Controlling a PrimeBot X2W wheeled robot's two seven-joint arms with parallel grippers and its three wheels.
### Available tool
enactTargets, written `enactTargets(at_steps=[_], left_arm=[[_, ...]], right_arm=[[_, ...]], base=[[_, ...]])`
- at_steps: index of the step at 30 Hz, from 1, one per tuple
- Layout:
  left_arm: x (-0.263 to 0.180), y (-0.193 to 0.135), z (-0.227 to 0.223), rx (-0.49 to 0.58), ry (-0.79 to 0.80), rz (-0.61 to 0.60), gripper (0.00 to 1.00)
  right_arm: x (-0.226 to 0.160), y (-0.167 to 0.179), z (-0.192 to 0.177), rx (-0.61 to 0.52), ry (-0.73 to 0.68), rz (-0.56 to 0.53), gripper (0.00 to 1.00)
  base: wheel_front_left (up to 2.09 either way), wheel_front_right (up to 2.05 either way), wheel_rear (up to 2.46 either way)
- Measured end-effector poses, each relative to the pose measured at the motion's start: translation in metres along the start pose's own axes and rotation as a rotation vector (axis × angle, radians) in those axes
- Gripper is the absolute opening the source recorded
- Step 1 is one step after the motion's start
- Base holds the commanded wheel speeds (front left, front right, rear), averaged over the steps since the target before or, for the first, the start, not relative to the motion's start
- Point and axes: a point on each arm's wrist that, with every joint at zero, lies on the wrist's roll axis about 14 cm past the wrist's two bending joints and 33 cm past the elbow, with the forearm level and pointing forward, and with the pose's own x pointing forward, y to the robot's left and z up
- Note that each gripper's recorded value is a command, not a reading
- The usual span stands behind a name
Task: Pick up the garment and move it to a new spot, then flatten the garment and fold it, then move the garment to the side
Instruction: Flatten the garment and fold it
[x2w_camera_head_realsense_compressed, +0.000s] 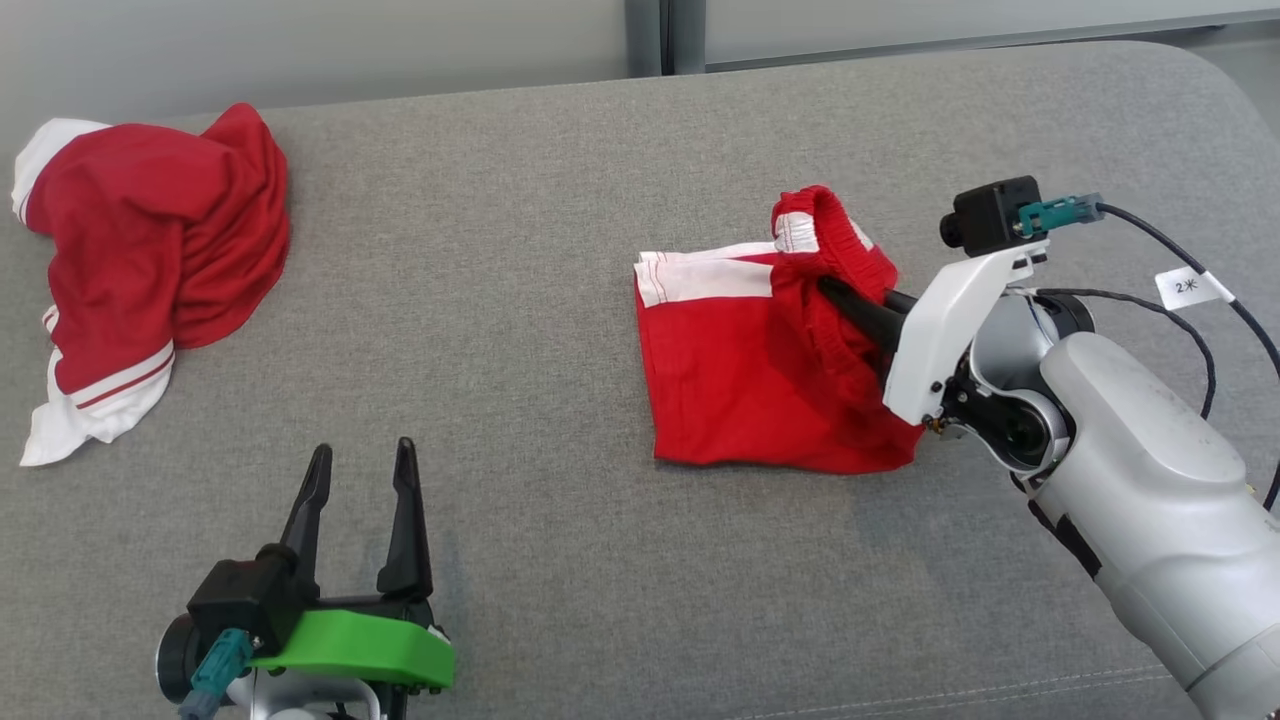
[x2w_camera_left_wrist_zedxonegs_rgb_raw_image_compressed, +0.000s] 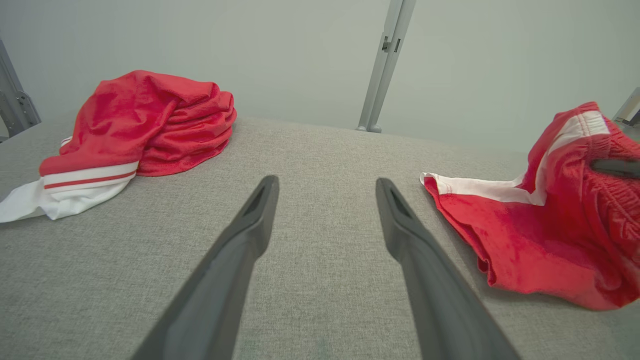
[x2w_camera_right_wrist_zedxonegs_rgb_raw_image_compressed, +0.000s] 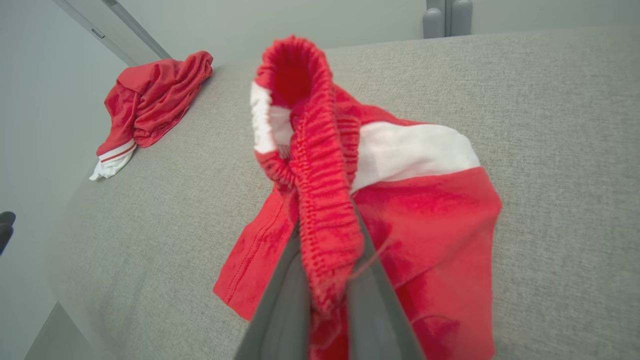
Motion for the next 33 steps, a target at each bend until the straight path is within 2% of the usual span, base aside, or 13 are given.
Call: enactTargets(at_steps=[6,14,15,16,18,19,22,23,24,33], left_arm=[[-0.002,-0.006,0.003,-0.014,-0.006,-0.014,1.00],[-0.007,-0.002,0.008,-0.032,-0.019,0.004,1.00],[-0.009,0.000,0.009,-0.034,-0.021,0.010,1.00],[-0.010,0.002,0.009,-0.037,-0.022,0.017,1.00],[-0.013,0.005,0.010,-0.036,-0.023,0.029,1.00],[-0.015,0.007,0.010,-0.035,-0.023,0.034,1.00],[-0.019,0.013,0.011,-0.030,-0.025,0.054,1.00],[-0.020,0.015,0.011,-0.029,-0.027,0.060,1.00],[-0.021,0.016,0.013,-0.028,-0.031,0.064,1.00],[-0.026,0.030,0.027,-0.024,-0.075,0.105,1.00]], right_arm=[[0.011,0.013,-0.014,-0.013,0.063,0.026,0.00],[0.027,0.012,-0.024,-0.063,0.128,0.002,0.01],[0.030,0.014,-0.026,-0.068,0.135,0.000,0.13],[0.032,0.016,-0.027,-0.075,0.143,0.002,0.20],[0.037,0.019,-0.030,-0.095,0.158,0.000,0.24],[0.039,0.021,-0.030,-0.110,0.163,0.002,0.29],[0.045,0.030,-0.032,-0.147,0.178,0.003,0.66],[0.047,0.035,-0.032,-0.155,0.180,0.011,0.81],[0.049,0.040,-0.031,-0.159,0.175,0.020,1.00],[0.054,0.082,-0.010,-0.248,0.111,0.097,1.00]], base=[[0.00,0.00,0.00],[0.00,0.00,0.00],[0.00,0.00,0.00],[0.00,0.00,0.00],[0.00,0.00,0.00],[0.00,0.00,0.00],[0.00,0.00,0.00],[0.00,0.00,0.00],[0.00,0.00,0.00],[0.00,0.00,0.00]])
